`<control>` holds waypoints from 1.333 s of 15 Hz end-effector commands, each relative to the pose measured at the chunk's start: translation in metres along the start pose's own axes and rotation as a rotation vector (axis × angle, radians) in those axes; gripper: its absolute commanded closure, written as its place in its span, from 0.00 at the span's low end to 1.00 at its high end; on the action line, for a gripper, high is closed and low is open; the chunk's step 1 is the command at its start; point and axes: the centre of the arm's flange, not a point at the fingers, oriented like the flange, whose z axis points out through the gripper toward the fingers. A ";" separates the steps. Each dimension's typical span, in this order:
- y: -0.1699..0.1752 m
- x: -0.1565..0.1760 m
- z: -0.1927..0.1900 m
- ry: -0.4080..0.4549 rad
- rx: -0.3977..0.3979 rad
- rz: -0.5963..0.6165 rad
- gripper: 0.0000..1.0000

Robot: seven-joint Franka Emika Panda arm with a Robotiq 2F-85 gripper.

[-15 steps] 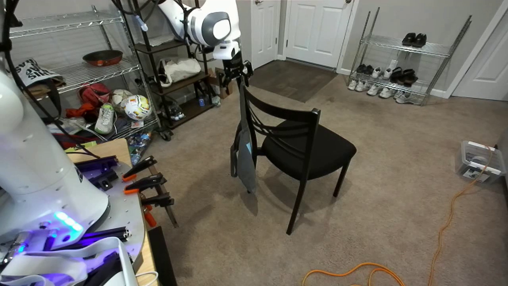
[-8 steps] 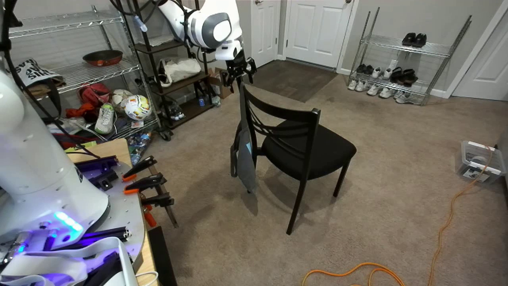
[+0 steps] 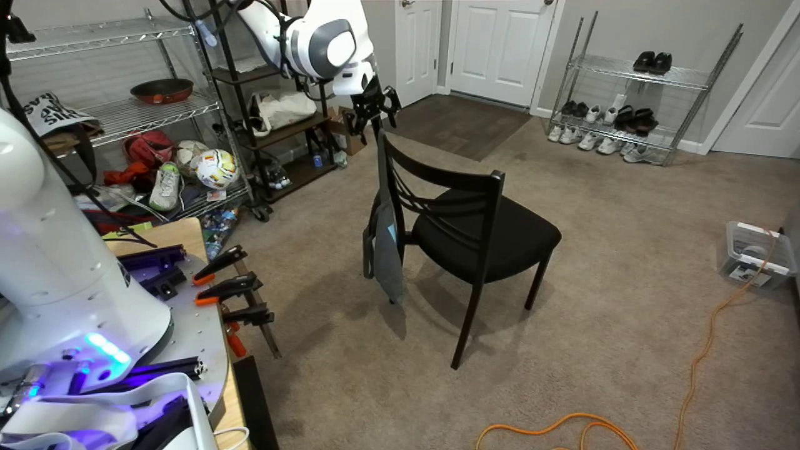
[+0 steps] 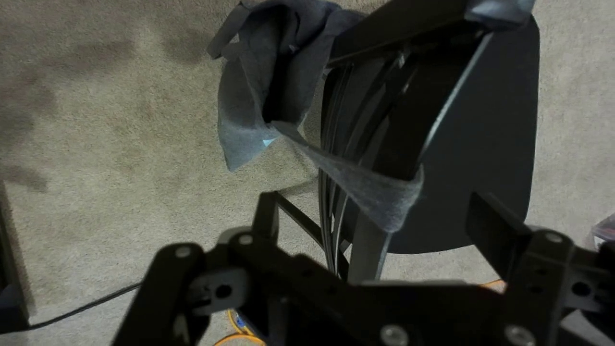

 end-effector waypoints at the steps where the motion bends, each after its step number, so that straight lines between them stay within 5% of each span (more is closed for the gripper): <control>1: 0.013 0.003 -0.011 0.009 0.029 0.014 0.00; 3: 0.013 0.003 -0.011 0.011 0.030 0.014 0.14; 4: 0.013 0.002 -0.011 0.011 0.031 0.012 0.32; 7: 0.013 0.002 -0.013 0.012 0.036 0.008 0.53; 8: 0.014 0.002 -0.013 0.014 0.038 0.007 0.16; 12: 0.013 0.001 -0.015 0.016 0.047 0.002 0.02; 20: 0.017 -0.003 -0.022 -0.005 0.072 -0.040 0.00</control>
